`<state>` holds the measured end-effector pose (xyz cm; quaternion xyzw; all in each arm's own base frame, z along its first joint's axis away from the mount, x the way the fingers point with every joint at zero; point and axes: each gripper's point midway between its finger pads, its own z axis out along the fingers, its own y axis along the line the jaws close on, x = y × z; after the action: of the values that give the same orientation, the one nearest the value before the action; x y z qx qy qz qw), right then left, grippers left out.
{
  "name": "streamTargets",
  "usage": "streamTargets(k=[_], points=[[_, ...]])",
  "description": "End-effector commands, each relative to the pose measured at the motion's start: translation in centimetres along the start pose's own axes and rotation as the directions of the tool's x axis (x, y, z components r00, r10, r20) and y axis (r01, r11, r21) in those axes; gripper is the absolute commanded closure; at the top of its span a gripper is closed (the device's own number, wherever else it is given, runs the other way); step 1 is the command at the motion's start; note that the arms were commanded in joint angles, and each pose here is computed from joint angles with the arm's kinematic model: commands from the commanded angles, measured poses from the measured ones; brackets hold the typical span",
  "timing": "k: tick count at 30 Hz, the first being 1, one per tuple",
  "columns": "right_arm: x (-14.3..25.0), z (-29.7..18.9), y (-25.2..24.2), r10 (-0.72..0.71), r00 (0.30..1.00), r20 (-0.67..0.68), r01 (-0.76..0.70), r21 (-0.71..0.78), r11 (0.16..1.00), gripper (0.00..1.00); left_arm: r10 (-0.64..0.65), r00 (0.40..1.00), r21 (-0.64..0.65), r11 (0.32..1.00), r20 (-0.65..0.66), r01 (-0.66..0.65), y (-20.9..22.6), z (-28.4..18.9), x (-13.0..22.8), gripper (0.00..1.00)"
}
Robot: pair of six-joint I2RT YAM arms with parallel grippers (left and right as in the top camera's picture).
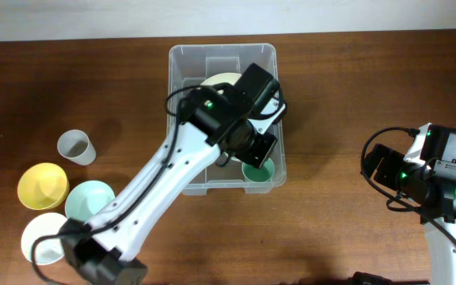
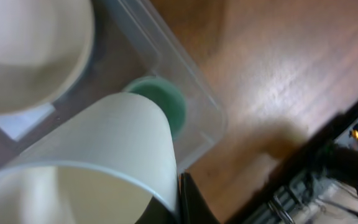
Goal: Pack container
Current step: 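Carry the white cup toward the bin with the left gripper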
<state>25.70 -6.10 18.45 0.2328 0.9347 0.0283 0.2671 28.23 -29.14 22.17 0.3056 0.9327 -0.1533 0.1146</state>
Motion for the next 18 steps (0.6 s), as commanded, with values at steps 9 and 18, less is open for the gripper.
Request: streamTargets(k=[9, 18], points=[[0.1, 0.0, -0.1, 0.002, 1.000, -0.003, -0.002, -0.004, 1.000, 0.01, -0.016, 0.994, 0.067, 0.998, -0.110, 0.023, -0.5, 3.8, 0.6, 0.98], [0.1, 0.0, -0.1, 0.002, 1.000, -0.003, -0.002, -0.004, 1.000, 0.01, -0.013, 0.995, 0.065, 0.998, -0.095, 0.019, -0.5, 3.8, 0.2, 0.57]])
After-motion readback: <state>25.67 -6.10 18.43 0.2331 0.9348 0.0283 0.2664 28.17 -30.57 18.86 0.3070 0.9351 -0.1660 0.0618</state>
